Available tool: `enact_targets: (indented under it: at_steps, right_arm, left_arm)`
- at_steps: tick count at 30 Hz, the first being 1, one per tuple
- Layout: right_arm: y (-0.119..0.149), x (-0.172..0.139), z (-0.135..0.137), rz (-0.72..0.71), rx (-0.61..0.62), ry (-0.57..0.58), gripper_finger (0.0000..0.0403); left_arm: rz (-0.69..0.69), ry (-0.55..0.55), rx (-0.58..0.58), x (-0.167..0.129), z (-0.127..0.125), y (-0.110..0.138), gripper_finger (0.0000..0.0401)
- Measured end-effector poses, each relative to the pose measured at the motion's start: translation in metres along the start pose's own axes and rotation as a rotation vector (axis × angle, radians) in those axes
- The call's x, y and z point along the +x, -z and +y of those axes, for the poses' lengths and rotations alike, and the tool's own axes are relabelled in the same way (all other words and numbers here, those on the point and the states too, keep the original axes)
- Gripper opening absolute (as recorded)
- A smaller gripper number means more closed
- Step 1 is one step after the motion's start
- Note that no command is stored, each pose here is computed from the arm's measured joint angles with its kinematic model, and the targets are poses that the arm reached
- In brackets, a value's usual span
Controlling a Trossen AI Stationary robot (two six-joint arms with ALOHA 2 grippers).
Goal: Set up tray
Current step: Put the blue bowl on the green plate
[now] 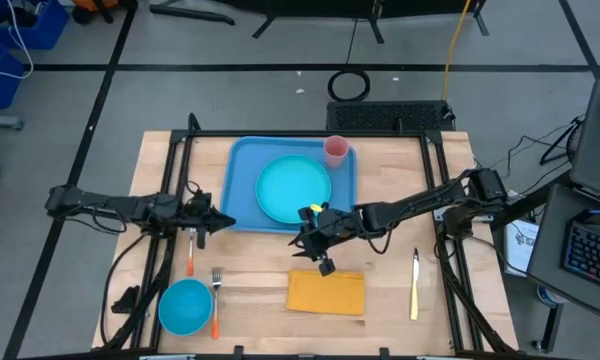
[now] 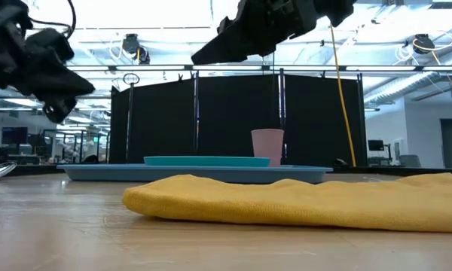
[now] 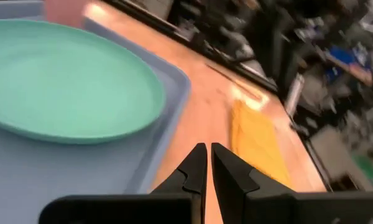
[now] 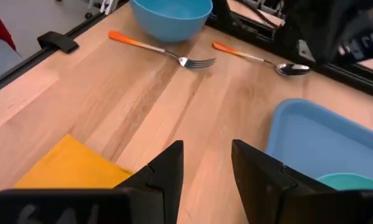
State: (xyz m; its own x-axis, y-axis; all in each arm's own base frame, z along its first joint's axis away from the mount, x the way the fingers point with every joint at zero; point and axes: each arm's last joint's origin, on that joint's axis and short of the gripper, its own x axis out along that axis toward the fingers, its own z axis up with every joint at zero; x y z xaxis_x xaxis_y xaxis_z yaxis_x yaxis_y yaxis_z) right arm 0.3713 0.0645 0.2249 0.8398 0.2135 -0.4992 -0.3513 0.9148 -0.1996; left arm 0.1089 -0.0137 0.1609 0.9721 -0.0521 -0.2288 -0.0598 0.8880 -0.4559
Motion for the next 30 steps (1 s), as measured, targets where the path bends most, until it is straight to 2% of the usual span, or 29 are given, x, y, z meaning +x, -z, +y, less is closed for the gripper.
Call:
enact_targets:
  at_steps: [6, 13, 17, 20, 30]
  right_arm:
    - [0.009, 0.001, 0.000, -0.031, 0.007, 0.015, 0.0128]
    - [0.020, 0.001, -0.002, -0.031, 0.045, 0.041, 0.0128]
    - [0.018, 0.001, -0.003, -0.047, 0.057, 0.053, 0.0128]
    - [0.017, 0.001, -0.001, -0.056, 0.067, 0.050, 0.0128]
    - [0.016, 0.001, 0.000, -0.061, 0.083, 0.044, 0.0128]
  left_arm:
    - [0.130, 0.022, 0.141, -0.004, -0.023, -0.012, 0.0026]
    - [0.278, -0.052, 0.267, -0.004, -0.045, -0.021, 0.0026]
    - [0.368, -0.109, 0.342, -0.001, -0.052, -0.019, 0.0026]
    - [0.461, -0.110, 0.396, 0.001, -0.058, -0.014, 0.0026]
    - [0.590, -0.103, 0.447, 0.001, -0.087, -0.018, 0.0026]
